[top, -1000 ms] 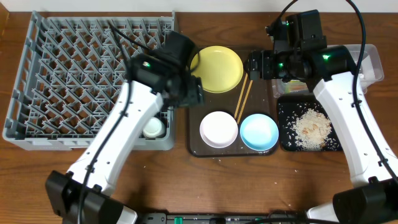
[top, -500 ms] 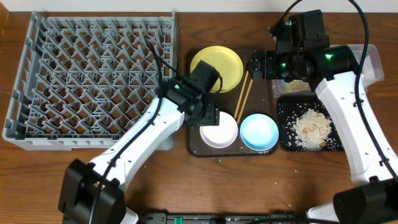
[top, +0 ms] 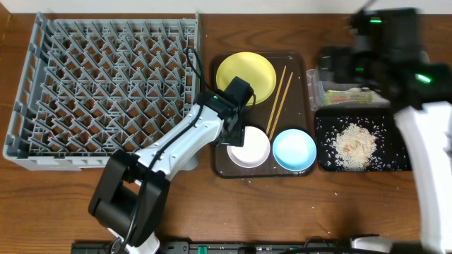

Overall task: Sort waste into correct bins and load items into the dishwasher
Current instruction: 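Move the left gripper to the pink-white bowl and grasp its rim, then lift the pink-white bowl and carry it left into the rack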

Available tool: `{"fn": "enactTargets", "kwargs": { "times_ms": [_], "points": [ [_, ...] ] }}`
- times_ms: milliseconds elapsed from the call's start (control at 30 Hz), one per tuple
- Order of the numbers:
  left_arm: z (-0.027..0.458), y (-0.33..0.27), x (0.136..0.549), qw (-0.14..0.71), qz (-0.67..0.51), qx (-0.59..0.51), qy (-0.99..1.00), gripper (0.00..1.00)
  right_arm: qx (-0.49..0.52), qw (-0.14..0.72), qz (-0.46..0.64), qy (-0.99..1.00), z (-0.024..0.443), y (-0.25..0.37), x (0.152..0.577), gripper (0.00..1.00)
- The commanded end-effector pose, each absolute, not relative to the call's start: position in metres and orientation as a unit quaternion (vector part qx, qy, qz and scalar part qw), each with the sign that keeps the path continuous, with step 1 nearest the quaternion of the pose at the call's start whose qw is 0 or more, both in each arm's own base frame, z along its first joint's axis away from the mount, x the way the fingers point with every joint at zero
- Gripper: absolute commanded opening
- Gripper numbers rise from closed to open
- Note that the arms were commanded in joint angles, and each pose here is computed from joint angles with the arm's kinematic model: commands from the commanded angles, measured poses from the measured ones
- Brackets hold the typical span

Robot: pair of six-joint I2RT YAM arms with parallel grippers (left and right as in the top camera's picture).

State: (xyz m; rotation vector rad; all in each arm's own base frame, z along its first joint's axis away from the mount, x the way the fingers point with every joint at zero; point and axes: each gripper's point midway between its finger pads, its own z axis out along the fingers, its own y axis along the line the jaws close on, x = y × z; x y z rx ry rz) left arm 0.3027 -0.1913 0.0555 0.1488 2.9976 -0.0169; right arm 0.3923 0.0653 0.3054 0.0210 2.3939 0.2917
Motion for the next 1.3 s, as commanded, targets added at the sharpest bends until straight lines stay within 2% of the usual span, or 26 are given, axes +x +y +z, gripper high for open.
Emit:
{"fn": "enactTargets", "kwargs": {
  "times_ms": [0, 200, 433, 733, 833, 933, 1067, 1267],
  "points": [
    [0.052, -0.189, 0.307, 0.078, 0.006, 0.063, 0.995, 0.77, 0.051, 0.392, 0.081, 0.915, 0.335, 0.029, 0.377, 0.93],
    [0.048, -0.194, 0.308, 0.076, -0.004, 0.066, 0.995, 0.76, 0.105, 0.348, 0.056, 0.930, 0.315, -0.011, 0.361, 0.91],
    [0.022, -0.207, 0.292, 0.015, -0.033, 0.089, 0.995, 0.72, 0.119, 0.312, 0.038, 0.942, 0.297, -0.024, 0.355, 0.91],
    [0.022, -0.207, 0.292, 0.014, -0.034, 0.089, 0.995, 0.50, 0.120, 0.309, 0.036, 0.943, 0.296, -0.025, 0.354, 0.93],
    [0.022, -0.207, 0.292, 0.014, -0.033, 0.088, 0.995, 0.37, 0.119, 0.308, 0.036, 0.943, 0.296, -0.024, 0.353, 0.99],
    [0.026, -0.207, 0.293, 0.019, -0.034, 0.089, 0.995, 0.28, 0.119, 0.307, 0.036, 0.944, 0.296, -0.024, 0.353, 0.99],
    [0.035, -0.207, 0.295, 0.031, -0.039, 0.088, 0.995, 0.08, 0.119, 0.301, 0.036, 0.945, 0.294, -0.024, 0.351, 0.99],
    [0.068, -0.206, 0.300, 0.072, -0.049, 0.088, 0.992, 0.07, 0.119, 0.301, 0.036, 0.945, 0.294, -0.024, 0.351, 0.99]
  ]
}}
